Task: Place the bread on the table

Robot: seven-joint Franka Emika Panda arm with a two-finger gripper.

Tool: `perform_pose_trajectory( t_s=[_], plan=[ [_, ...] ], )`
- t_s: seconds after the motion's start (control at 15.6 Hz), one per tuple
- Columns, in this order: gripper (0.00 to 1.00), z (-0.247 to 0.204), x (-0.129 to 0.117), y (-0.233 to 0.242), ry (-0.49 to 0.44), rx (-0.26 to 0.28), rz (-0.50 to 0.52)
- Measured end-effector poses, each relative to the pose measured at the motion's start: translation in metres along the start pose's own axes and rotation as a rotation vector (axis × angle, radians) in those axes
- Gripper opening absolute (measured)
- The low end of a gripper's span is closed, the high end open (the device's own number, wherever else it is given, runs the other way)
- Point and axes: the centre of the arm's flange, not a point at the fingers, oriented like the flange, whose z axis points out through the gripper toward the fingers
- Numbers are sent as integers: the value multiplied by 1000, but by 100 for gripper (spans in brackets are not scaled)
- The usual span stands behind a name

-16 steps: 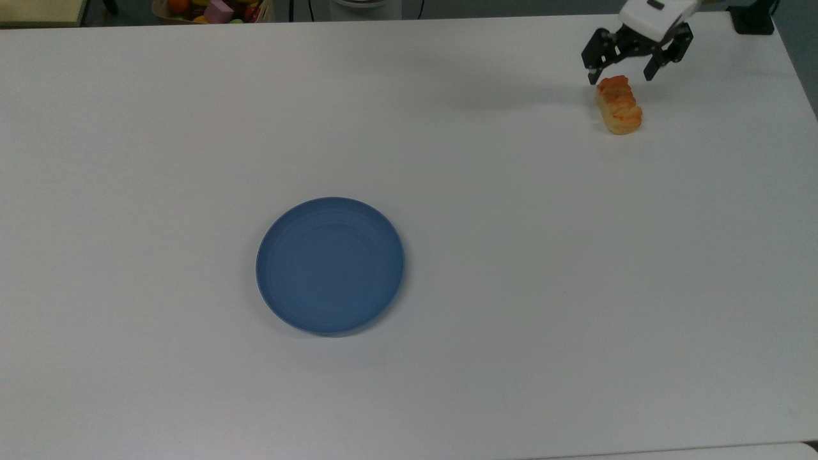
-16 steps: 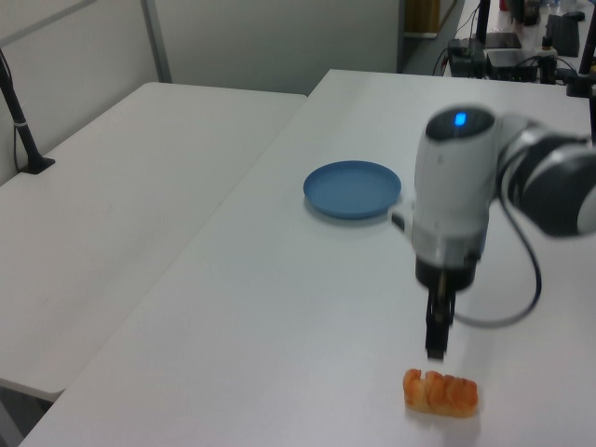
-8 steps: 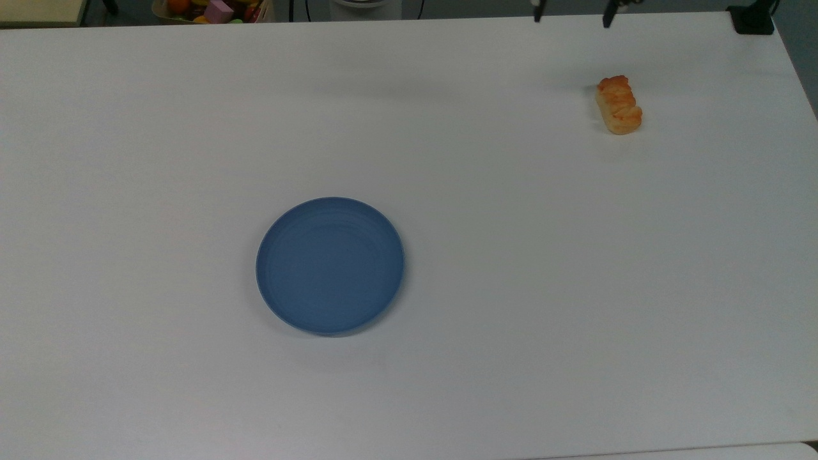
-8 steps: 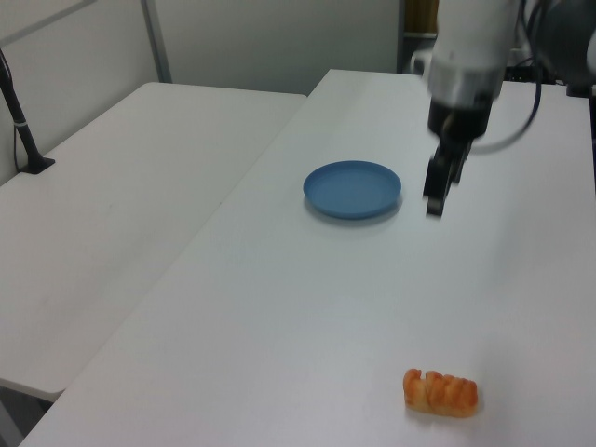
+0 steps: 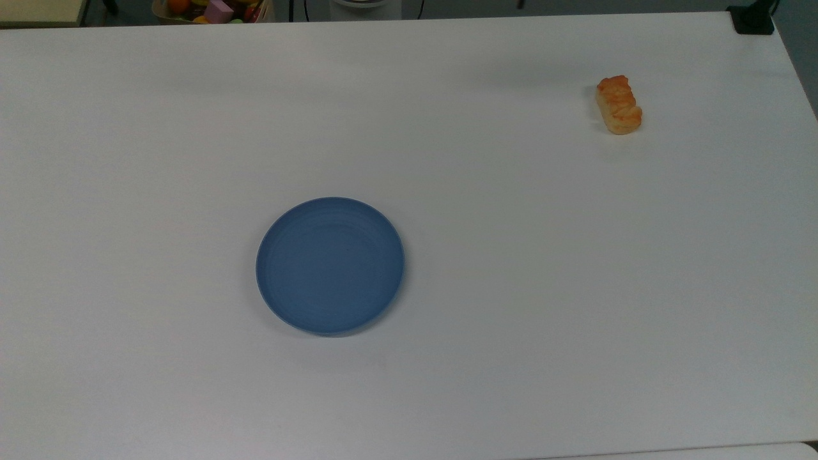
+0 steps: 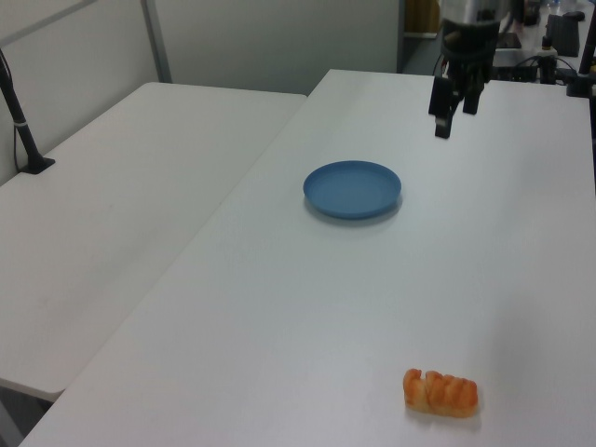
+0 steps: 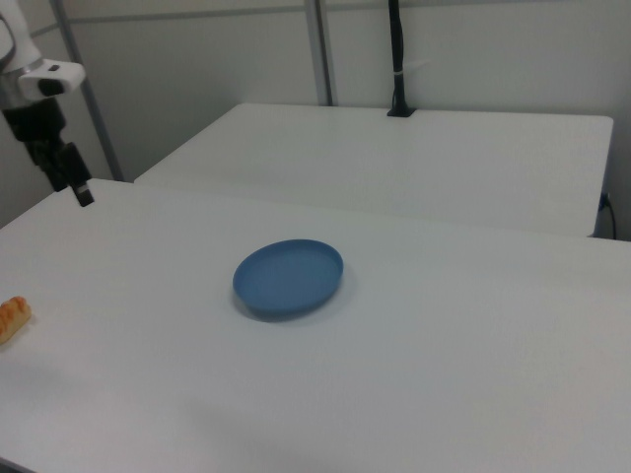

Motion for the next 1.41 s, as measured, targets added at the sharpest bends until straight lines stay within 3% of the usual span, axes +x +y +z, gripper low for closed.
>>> perform_pose_trajectory(
  t_s=[0.32, 0.96, 1.41],
  plan=[
    [100, 2, 40, 66, -6, 3, 42],
    [100, 8, 64, 114, -35, 90, -331],
    [100, 10, 80, 129, -19, 99, -353]
  ],
)
